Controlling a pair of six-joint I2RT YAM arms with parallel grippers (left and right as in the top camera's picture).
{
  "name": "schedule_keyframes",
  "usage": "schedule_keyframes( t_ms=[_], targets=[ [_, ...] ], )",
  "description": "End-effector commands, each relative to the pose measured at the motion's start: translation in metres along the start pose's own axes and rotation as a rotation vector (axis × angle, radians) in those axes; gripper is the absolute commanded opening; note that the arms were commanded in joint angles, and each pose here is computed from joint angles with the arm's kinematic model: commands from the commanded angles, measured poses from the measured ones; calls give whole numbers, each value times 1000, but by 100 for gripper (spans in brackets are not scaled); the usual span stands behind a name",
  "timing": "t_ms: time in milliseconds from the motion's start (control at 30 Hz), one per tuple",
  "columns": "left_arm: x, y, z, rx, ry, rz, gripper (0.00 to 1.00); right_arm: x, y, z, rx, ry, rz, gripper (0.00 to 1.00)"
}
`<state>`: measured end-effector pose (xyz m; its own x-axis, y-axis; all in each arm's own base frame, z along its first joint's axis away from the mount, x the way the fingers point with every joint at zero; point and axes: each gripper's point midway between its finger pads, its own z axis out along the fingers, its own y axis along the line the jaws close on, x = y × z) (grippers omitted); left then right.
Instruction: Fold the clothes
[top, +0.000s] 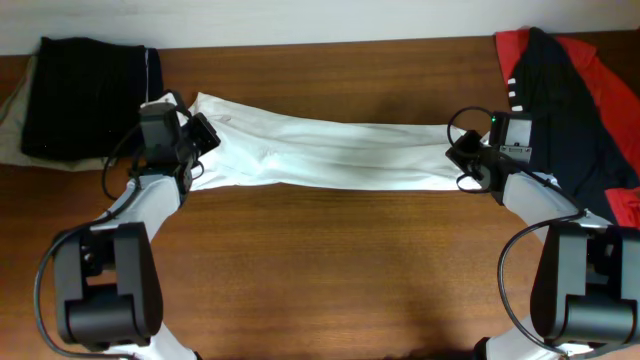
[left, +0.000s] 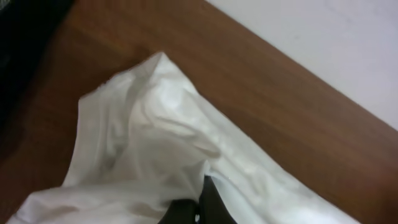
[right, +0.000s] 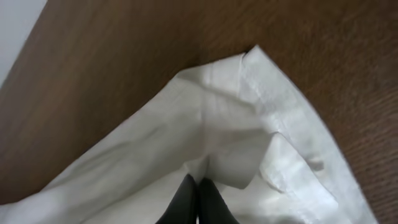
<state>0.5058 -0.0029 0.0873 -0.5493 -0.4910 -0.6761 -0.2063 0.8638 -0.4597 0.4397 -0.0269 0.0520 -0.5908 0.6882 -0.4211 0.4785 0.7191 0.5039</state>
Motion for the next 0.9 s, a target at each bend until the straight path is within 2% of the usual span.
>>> schedule_keyframes(
  t_ms=[0,33,67,100,133,167,200,300,433,500,533,567,600,633,667,733,867],
  targets=[
    [3,16,14,-55,-18,10,2,-11,-7,-1,54,-54,3,4],
    [5,26,18,-99,-25,9,5,-13,-12,-2,80,-68,4,4],
    [7,33,20,-132,-30,9,14,-14,-16,-2,99,-77,5,4],
    [10,36,24,-135,-27,9,41,-15,-15,-2,97,-80,4,5],
    [12,37,26,-137,-25,8,69,-16,-14,-2,95,-83,3,31],
    [15,39,27,-141,-18,8,87,-16,-14,-2,95,-83,3,77],
    [15,39,28,-141,-17,24,95,-15,-14,-2,94,-82,3,99],
    [-3,24,19,-106,-21,46,97,-17,-3,-11,38,-47,8,99],
    [-56,-16,-49,-91,-63,191,97,-51,-11,-70,129,-13,-100,99],
    [-40,-14,-64,-104,22,185,94,-51,-24,-77,151,37,-137,99],
    [-25,-16,-62,-76,83,178,77,-44,-16,-73,96,73,-133,72],
    [-7,-24,-59,-26,150,174,50,-30,7,-63,-19,132,-166,31],
    [5,-35,-54,7,183,186,19,-22,16,-55,-50,155,-180,13],
    [17,-48,-47,29,202,210,5,-11,24,-42,-62,179,-206,8],
    [31,-60,-36,54,219,234,1,1,29,-27,-68,208,-225,7],
    [58,-71,-2,84,229,271,1,20,22,2,-48,263,-219,4],
    [77,-38,26,15,266,229,1,31,-12,28,66,295,-190,4]
  ],
)
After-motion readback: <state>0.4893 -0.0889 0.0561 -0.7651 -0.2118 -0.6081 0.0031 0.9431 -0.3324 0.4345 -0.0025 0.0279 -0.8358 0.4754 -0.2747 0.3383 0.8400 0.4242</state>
